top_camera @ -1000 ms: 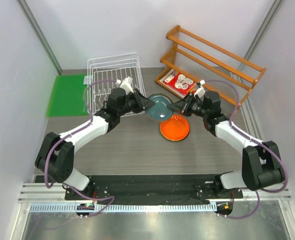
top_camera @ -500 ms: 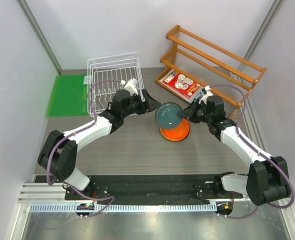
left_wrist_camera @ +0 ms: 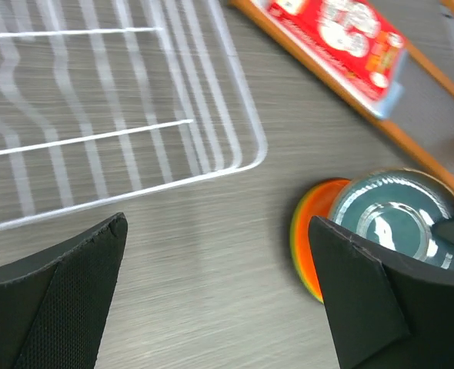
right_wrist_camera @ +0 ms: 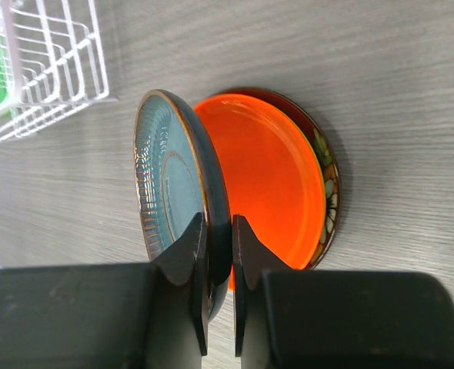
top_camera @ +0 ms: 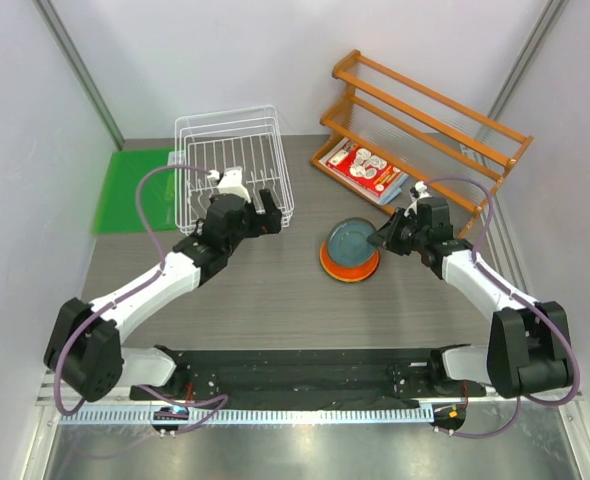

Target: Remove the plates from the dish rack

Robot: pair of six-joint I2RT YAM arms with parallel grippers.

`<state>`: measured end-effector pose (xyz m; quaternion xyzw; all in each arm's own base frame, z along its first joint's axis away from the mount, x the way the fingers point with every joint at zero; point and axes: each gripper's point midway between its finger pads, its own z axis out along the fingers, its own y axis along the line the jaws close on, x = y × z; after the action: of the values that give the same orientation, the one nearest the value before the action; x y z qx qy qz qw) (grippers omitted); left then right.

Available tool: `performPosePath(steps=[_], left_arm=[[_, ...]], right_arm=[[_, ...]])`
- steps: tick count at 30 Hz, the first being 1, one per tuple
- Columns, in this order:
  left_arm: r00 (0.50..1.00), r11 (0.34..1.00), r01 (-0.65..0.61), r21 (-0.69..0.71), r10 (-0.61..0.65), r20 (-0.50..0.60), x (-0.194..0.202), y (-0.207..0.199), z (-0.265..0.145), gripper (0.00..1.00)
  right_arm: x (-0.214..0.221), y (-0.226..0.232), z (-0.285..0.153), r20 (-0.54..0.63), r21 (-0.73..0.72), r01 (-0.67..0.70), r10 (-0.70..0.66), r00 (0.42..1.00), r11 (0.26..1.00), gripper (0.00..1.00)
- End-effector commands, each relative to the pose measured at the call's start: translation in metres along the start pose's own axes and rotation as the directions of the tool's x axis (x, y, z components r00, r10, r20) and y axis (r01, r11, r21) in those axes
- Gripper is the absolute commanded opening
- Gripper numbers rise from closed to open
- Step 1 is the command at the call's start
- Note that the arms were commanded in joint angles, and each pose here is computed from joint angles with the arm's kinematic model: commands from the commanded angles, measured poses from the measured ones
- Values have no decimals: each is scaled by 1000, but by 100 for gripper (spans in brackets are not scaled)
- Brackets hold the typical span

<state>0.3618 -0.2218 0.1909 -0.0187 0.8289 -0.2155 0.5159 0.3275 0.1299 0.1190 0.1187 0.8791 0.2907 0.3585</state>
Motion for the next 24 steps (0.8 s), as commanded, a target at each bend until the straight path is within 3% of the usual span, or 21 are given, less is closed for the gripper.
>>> performPosePath(steps=[1,9,12,16,24], left_arm=[[994,977,-76,-202,91,65,-4,48,-20,100],[980,935,-34,-354,101,172,-9,90,-59,99],[972,916,-20,-400,111,207,-11,103,-70,100],[968,893,-29,-450,137,209,-8,115,-77,99],[978,876,-79,-476,160,132,1,118,-69,99]], right_arm=[[-6,6,8,10,-43,21,-21,1000,999,1],[3,1,21,-21,-63,32,-33,999,997,1],[7,-1,23,-48,-67,52,-55,997,996,14],[10,-3,22,-74,-52,55,-59,995,997,60],[-4,-18,5,-41,90,118,-115,993,989,90]])
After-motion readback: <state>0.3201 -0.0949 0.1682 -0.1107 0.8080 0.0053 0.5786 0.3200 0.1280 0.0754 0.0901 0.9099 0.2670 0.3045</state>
